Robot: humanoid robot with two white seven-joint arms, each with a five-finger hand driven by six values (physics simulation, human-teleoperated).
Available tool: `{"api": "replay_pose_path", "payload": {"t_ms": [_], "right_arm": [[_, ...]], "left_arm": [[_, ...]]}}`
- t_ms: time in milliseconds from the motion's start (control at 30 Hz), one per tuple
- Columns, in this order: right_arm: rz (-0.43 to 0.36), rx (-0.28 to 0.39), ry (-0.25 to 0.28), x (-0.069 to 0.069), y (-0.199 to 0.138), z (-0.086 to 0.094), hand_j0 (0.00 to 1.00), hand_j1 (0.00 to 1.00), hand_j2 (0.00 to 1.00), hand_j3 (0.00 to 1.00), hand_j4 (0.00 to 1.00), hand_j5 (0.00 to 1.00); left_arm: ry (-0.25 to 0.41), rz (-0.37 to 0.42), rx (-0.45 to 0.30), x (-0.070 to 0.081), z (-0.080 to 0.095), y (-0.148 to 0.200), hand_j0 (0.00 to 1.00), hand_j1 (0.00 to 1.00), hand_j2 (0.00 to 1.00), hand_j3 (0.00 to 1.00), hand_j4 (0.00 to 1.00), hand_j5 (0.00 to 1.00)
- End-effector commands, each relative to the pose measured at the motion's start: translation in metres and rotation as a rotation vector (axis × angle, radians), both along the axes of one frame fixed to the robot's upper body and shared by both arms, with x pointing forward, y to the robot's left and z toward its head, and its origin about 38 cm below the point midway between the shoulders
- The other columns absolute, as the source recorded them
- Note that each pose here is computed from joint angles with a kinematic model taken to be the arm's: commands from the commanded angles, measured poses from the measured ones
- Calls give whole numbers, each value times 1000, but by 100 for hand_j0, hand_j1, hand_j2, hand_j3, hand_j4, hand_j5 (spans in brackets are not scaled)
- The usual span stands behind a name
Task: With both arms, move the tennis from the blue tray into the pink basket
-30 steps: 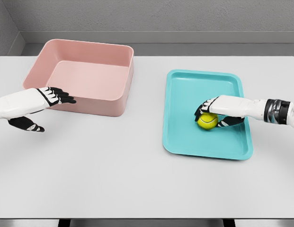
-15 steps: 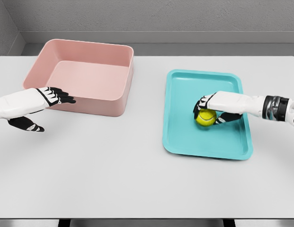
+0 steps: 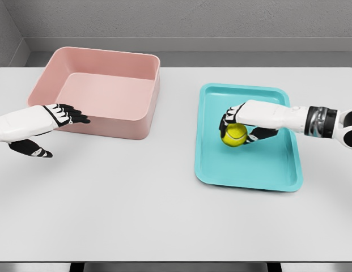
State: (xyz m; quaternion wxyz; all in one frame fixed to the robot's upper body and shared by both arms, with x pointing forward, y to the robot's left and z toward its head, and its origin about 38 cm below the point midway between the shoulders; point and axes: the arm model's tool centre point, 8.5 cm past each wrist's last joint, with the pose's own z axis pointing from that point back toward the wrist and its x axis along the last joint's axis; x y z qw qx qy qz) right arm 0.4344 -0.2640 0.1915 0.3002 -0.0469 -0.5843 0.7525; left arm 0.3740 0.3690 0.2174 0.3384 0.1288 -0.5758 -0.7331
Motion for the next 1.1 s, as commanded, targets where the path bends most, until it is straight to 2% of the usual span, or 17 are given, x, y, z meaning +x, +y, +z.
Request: {"api": "replay_pose_path", "payload": {"t_ms": [0, 333, 633, 833, 1067], "right_arm": [[7, 16, 2, 0, 5, 1, 50, 50, 50, 50, 50, 50], [56, 43, -22, -3, 24, 11, 50, 50, 50, 50, 50, 50], [91, 74, -59, 4, 45, 25, 50, 50, 50, 50, 50, 50], [124, 102, -57, 4, 64, 25, 50, 50, 50, 50, 50, 50], [152, 123, -56, 3, 81, 25, 50, 50, 50, 50, 50, 50]], "left_arm": [[1, 5, -5, 0, 1, 1, 100, 100, 100, 100, 100, 100], [-3, 4, -8, 0, 2, 1, 100, 100, 100, 100, 100, 100], [1, 8, -6, -1, 0, 2, 100, 100, 100, 100, 100, 100], [5, 3, -10, -4, -1, 1, 100, 100, 100, 100, 100, 100], [-18, 14, 11, -6, 11, 9, 100, 100, 100, 100, 100, 100]]}}
